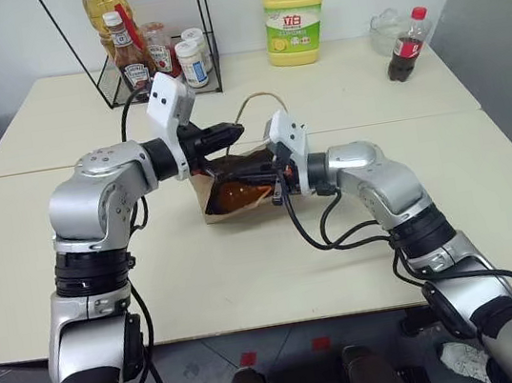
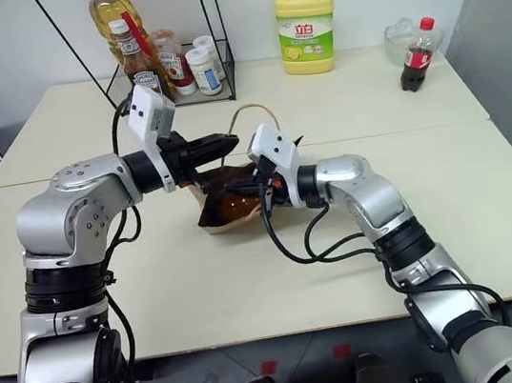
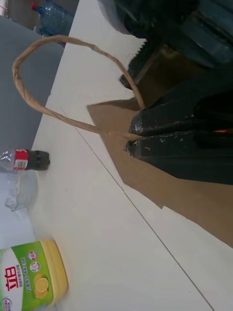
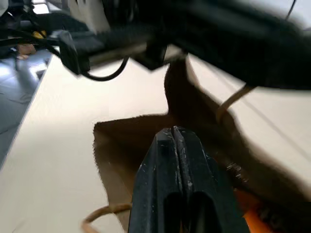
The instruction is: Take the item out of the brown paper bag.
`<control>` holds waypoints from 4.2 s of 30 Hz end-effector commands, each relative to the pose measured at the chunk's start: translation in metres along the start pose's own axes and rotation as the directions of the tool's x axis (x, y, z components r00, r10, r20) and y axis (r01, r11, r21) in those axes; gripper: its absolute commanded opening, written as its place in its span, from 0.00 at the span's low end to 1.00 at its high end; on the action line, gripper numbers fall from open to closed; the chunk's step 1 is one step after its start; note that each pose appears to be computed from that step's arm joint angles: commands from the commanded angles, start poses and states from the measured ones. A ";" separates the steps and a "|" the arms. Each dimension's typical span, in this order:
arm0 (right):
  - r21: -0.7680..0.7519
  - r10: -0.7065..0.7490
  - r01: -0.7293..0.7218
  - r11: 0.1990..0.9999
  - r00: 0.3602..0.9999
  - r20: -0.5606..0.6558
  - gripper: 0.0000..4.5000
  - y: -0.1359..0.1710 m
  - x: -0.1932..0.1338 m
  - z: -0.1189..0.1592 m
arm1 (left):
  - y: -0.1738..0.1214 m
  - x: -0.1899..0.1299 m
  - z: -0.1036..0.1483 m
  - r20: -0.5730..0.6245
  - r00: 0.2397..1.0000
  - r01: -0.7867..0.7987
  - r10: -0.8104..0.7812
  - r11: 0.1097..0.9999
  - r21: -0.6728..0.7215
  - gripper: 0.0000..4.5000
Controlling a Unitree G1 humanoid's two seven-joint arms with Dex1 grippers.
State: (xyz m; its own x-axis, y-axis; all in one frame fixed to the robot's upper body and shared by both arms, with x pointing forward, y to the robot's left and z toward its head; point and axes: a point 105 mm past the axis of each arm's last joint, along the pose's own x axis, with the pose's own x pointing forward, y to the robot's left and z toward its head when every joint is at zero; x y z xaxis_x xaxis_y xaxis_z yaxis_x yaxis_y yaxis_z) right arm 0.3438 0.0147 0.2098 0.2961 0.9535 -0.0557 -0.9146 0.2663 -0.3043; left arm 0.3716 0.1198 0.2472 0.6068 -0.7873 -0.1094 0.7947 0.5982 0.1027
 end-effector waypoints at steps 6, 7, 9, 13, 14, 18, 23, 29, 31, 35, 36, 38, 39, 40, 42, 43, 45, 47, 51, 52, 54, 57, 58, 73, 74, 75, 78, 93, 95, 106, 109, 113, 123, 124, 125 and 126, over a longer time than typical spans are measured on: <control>-0.152 0.137 -0.125 0.980 0.988 0.070 0.01 0.039 -0.012 0.009 | -0.002 -0.005 0.013 0.039 0.999 -0.013 0.011 0.998 0.054 0.00; -0.150 0.129 -0.117 0.982 0.989 0.069 0.01 0.037 -0.011 0.008 | -0.003 -0.005 0.013 0.040 0.999 -0.013 0.011 0.998 0.054 0.00; -0.134 0.105 -0.096 0.986 0.992 0.067 0.01 0.030 -0.008 0.003 | -0.003 -0.003 0.014 0.039 0.999 -0.009 0.007 0.998 0.059 0.00; -0.116 0.111 -0.103 0.988 0.992 0.059 0.01 0.026 -0.003 -0.003 | -0.004 -0.002 0.014 0.038 0.999 -0.004 0.002 0.998 0.061 0.00; -0.112 0.130 -0.124 0.986 0.990 0.048 0.01 0.026 -0.001 -0.005 | -0.004 -0.001 0.014 0.037 0.999 0.000 -0.002 0.998 0.063 0.00; -0.058 0.220 -0.218 0.974 0.975 0.028 0.01 0.031 0.005 -0.010 | -0.005 0.000 0.014 0.038 0.999 0.008 -0.010 0.998 0.066 0.00; 0.037 0.255 -0.258 0.965 0.965 0.063 0.01 0.030 0.013 -0.005 | -0.007 0.001 0.013 0.037 0.999 0.015 -0.018 0.998 0.067 0.00; 0.110 0.139 -0.140 0.984 0.990 0.014 0.01 0.005 0.031 -0.010 | -0.008 0.003 0.014 0.039 0.999 0.017 -0.020 0.998 0.068 0.00; 0.122 0.084 -0.082 0.989 0.996 -0.010 0.01 -0.004 0.033 -0.013 | -0.008 0.002 0.014 0.040 0.999 0.017 -0.020 0.998 0.068 0.00; 0.032 0.036 -0.032 0.999 0.993 -0.113 0.09 -0.010 0.031 -0.030 | -0.009 0.001 0.013 0.039 0.999 0.014 -0.017 0.998 0.067 0.00; -0.009 0.041 -0.042 0.999 0.989 -0.140 0.13 -0.008 0.029 -0.034 | -0.009 0.001 0.013 0.039 0.999 0.013 -0.016 0.998 0.066 0.00; -0.098 0.043 -0.063 0.993 0.981 -0.191 0.27 -0.006 0.025 -0.042 | -0.008 0.001 0.013 0.041 0.999 0.011 -0.013 0.998 0.065 0.00; -0.138 0.043 -0.074 0.988 0.976 -0.211 0.35 -0.006 0.024 -0.044 | -0.008 0.001 0.013 0.042 0.999 0.010 -0.012 0.998 0.065 0.00; -0.173 0.038 -0.079 0.982 0.973 -0.229 0.42 -0.006 0.022 -0.046 | -0.009 0.002 0.013 0.042 0.999 0.010 -0.013 0.998 0.064 0.00; -0.241 0.024 -0.089 0.966 0.965 -0.263 0.58 -0.007 0.019 -0.050 | -0.010 0.002 0.012 0.042 0.999 0.016 -0.018 0.998 0.064 0.00; -0.289 0.014 -0.105 0.952 0.954 -0.301 0.66 -0.009 0.017 -0.054 | -0.010 0.003 0.012 0.042 0.999 0.017 -0.020 0.998 0.064 0.00; -0.385 -0.038 -0.114 0.916 0.930 -0.364 0.81 -0.015 0.014 -0.063 | -0.010 0.004 0.012 0.043 0.999 0.017 -0.020 0.998 0.063 0.00; -0.428 -0.046 -0.147 0.892 0.911 -0.409 0.89 -0.017 0.013 -0.070 | -0.009 0.005 0.012 0.043 0.999 0.017 -0.020 0.998 0.062 0.00; -0.517 -0.113 -0.149 0.843 0.890 -0.441 0.89 -0.027 0.021 -0.075 | -0.009 0.006 0.012 0.043 0.999 0.020 -0.022 0.998 0.061 0.00; -0.536 -0.127 -0.151 0.831 0.886 -0.446 0.89 -0.029 0.023 -0.076 | -0.009 0.006 0.012 0.043 0.999 0.020 -0.022 0.998 0.060 0.00; -0.569 -0.151 -0.169 0.805 0.868 -0.473 0.89 -0.032 0.027 -0.083 | -0.009 0.006 0.012 0.044 0.999 0.018 -0.021 0.998 0.059 0.00; -0.608 -0.189 -0.193 0.770 0.841 -0.507 0.89 -0.037 0.029 -0.093 | -0.009 0.005 0.012 0.043 0.999 0.016 -0.019 0.998 0.059 0.00; -0.611 -0.195 -0.196 0.767 0.836 -0.513 0.89 -0.039 0.029 -0.095 | -0.009 0.005 0.012 0.043 0.999 0.016 -0.019 0.998 0.059 0.00; -0.618 -0.114 -0.154 0.771 0.922 -0.371 0.74 -0.037 0.025 -0.062 | -0.003 0.001 0.010 0.034 0.999 -0.017 0.015 0.998 0.061 0.00; -0.627 -0.102 -0.150 0.765 0.932 -0.347 0.74 -0.035 0.023 -0.056 | -0.002 0.001 0.010 0.033 0.999 -0.021 0.019 0.998 0.060 0.00; -0.629 -0.068 -0.158 0.761 0.945 -0.319 0.74 -0.028 0.019 -0.050 | -0.001 0.002 0.009 0.030 0.999 -0.029 0.027 0.998 0.062 0.00; -0.627 0.005 -0.144 0.765 0.976 -0.218 0.74 -0.004 0.000 -0.034 | 0.004 0.005 0.006 0.022 0.998 -0.053 0.051 0.997 0.061 0.00; -0.305 -0.234 0.320 0.897 0.929 0.285 0.74 -0.003 -0.085 0.082 | 0.019 0.013 -0.002 -0.001 0.995 -0.102 0.103 0.992 0.071 0.00; -0.258 -0.348 0.423 0.869 0.892 0.290 0.74 -0.019 -0.100 0.092 | 0.019 0.013 -0.003 -0.003 0.995 -0.104 0.104 0.992 0.071 0.00; -0.156 -0.777 0.762 0.628 0.601 -0.189 0.74 -0.103 -0.198 0.001 | 0.017 0.015 -0.005 -0.007 0.995 -0.096 0.096 0.993 0.074 0.00; -0.218 -0.720 0.697 0.683 0.592 -0.363 0.74 -0.097 -0.210 -0.040 | 0.017 0.015 -0.005 -0.005 0.995 -0.096 0.096 0.993 0.076 0.00; -0.200 -0.601 0.600 0.775 0.599 -0.529 0.74 -0.085 -0.217 -0.081 | 0.016 0.015 -0.003 0.000 0.995 -0.097 0.097 0.992 0.078 0.00; -0.157 -0.487 0.528 0.835 0.574 -0.658 0.99 -0.080 -0.223 -0.121 | 0.014 0.014 -0.002 0.010 0.996 -0.094 0.094 0.993 0.077 0.00; -0.151 -0.480 0.524 0.838 0.579 -0.659 0.99 -0.079 -0.222 -0.121 | 0.014 0.014 -0.002 0.011 0.996 -0.095 0.094 0.992 0.078 0.00; -0.150 -0.481 0.524 0.839 0.582 -0.656 0.99 -0.079 -0.222 -0.120 | 0.014 0.014 -0.001 0.011 0.995 -0.095 0.094 0.992 0.078 0.00; -0.155 -0.486 0.525 0.837 0.583 -0.650 0.99 -0.080 -0.222 -0.118 | 0.014 0.014 -0.001 0.012 0.995 -0.095 0.095 0.992 0.079 0.00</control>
State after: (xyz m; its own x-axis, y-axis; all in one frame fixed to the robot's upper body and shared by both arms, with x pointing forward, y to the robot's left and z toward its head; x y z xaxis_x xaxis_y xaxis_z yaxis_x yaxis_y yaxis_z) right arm 0.3837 -0.2365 0.1300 0.7961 0.3232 -0.5116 -0.5617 0.7093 -0.4260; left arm 0.3951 0.1182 0.2307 0.6821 -0.7186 -0.1358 0.7309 0.6635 0.1598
